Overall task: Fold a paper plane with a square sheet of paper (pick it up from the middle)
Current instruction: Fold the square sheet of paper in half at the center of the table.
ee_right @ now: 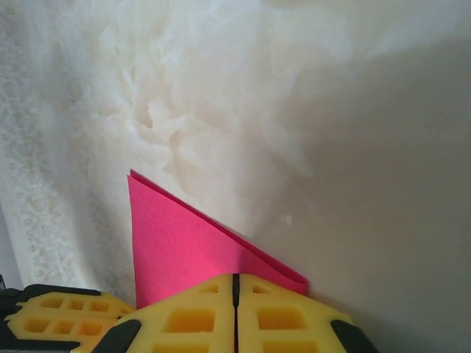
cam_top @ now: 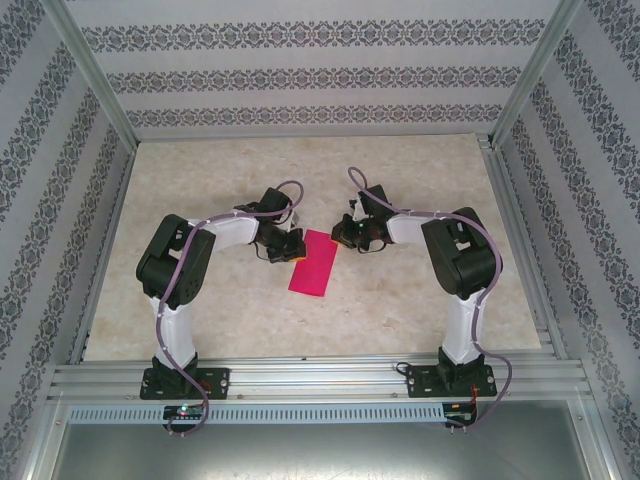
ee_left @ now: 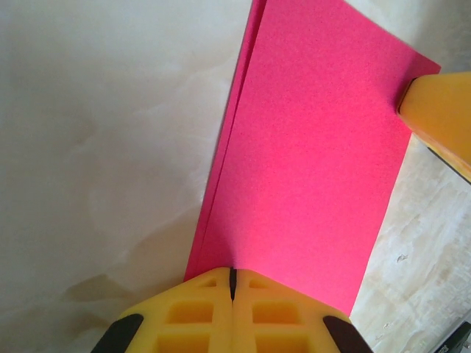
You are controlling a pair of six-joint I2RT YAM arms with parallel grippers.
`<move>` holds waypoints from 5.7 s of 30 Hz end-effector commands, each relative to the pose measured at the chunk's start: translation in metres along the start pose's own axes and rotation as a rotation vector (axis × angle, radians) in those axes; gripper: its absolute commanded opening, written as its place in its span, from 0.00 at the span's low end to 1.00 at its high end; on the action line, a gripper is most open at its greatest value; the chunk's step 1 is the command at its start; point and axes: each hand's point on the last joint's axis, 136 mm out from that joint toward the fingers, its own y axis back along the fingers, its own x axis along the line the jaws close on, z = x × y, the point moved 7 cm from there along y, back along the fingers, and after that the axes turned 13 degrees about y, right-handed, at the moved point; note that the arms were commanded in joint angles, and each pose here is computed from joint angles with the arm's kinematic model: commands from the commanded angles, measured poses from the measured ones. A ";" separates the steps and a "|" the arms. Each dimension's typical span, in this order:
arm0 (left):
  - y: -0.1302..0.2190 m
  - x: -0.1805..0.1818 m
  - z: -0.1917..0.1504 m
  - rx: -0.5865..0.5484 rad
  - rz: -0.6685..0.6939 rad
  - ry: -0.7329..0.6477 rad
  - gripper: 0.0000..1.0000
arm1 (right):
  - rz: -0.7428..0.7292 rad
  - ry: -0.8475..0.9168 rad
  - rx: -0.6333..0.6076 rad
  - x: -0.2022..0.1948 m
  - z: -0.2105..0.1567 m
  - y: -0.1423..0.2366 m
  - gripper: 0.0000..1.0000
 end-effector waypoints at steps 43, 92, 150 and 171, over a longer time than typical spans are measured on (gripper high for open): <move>0.066 -0.035 -0.004 -0.143 -0.027 -0.040 0.08 | 0.011 0.067 -0.107 0.051 -0.055 0.047 0.10; -0.002 -0.015 -0.004 0.049 0.003 -0.013 0.07 | -0.064 0.047 0.033 0.044 -0.064 -0.009 0.10; 0.020 -0.033 -0.027 0.108 -0.103 -0.115 0.19 | 0.047 0.045 0.105 0.047 -0.143 -0.011 0.08; -0.021 0.013 -0.028 0.122 0.093 -0.055 0.09 | 0.113 0.085 0.076 0.068 -0.142 0.009 0.09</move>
